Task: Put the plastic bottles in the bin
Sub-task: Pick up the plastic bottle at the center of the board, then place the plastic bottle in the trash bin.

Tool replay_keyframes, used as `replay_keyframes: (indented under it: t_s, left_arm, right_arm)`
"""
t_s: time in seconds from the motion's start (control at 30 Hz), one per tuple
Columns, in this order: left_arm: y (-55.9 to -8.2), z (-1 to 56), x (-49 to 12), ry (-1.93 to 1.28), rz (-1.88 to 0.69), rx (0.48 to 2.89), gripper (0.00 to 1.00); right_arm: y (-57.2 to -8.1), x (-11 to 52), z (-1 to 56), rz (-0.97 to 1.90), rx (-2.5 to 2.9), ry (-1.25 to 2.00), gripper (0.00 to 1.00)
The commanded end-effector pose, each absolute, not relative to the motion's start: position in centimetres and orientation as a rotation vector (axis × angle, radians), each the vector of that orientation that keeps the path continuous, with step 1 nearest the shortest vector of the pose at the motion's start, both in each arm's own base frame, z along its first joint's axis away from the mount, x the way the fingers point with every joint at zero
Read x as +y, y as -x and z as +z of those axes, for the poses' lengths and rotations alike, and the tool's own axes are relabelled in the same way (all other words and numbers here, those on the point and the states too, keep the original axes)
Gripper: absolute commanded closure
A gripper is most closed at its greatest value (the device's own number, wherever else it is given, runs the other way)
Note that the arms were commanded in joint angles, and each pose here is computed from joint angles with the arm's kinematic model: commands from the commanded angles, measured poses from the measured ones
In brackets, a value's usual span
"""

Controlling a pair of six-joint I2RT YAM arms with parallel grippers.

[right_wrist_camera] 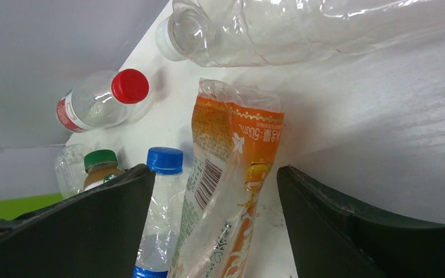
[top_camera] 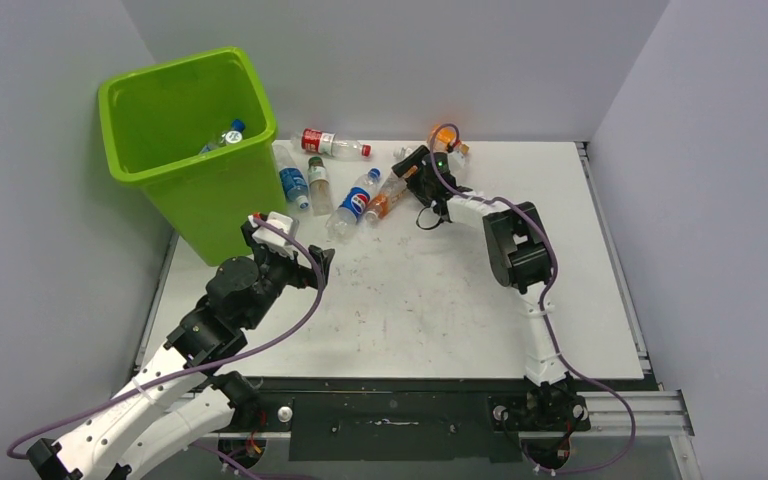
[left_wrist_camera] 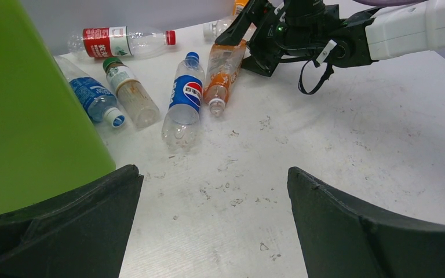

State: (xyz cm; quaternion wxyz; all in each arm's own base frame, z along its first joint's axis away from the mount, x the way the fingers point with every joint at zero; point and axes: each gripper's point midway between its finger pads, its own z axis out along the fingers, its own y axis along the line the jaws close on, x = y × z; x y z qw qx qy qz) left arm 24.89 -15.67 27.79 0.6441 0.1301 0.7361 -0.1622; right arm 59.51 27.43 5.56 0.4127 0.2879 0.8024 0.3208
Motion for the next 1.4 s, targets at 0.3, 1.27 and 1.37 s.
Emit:
replay_keyframes:
  t_s: [0.3, 1.27, 1.37]
  left_arm:
    - [-25.1, 29.6, -15.4, -0.263, -0.37, 1.611, 0.04]
    - [-19.3, 32.3, -26.1, -0.343, -1.239, 1.444, 0.04]
    - [-16.9, 32.3, -28.1, -0.366, -1.505, 1.377, 0.04]
  right_arm:
    - [-56.8, 25.7, 2.6, 0.794, 2.066, -0.762, 0.74]
    - [-26.8, 23.3, 30.3, 1.433, 1.349, 0.053, 0.95]
    - [-24.1, 23.0, 32.4, 1.472, 1.256, 0.082, 0.95]
